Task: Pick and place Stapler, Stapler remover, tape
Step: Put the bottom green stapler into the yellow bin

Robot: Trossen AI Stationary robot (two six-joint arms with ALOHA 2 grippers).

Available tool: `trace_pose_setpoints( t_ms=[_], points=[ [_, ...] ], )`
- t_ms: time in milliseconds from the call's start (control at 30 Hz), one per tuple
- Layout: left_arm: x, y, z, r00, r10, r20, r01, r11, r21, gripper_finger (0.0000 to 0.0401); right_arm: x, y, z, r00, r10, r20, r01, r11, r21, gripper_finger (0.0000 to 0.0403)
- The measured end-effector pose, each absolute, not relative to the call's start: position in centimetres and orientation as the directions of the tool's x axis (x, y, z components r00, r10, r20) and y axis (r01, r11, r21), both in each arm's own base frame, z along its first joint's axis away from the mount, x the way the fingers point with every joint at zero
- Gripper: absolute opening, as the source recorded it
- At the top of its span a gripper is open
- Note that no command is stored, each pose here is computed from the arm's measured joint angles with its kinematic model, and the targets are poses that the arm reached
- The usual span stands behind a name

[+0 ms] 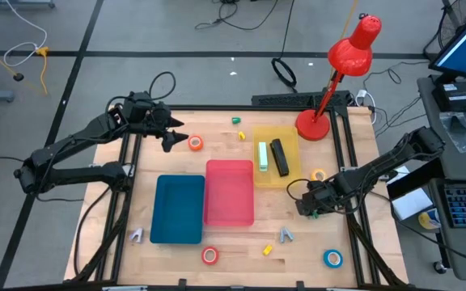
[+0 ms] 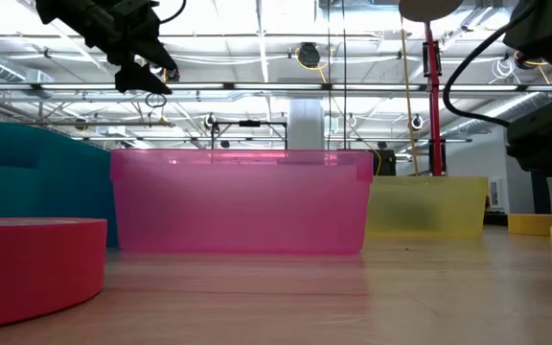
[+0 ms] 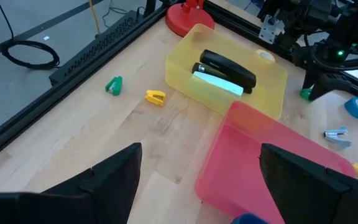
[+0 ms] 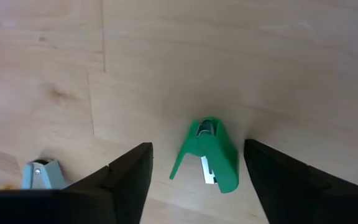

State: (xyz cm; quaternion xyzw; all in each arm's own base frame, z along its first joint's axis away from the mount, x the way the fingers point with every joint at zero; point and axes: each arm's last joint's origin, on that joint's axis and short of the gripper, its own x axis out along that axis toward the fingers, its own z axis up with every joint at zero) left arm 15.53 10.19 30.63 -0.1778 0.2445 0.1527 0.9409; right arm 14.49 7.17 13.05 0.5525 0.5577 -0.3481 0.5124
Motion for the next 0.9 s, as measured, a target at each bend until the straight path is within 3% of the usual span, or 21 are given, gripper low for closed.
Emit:
trace_pose_setpoints(
  t_ms=[633,900],
  points=[
    [15.5,10.2,30.6,0.831,0.211,-0.515,-0.379,0.892,-0.246,0.0324,14.3,7.1,13.0,0.111,0.26,-0.959,0.98,0.133,0.15,0.0059],
    [15.5,10.3,30.6,0.826,0.225,-0.518,-0.392,0.889,-0.239,0.0324,14.9,7.3,14.6,0.229,0.302,-0.925,0.952,0.126,0.277,0.0055]
  ],
)
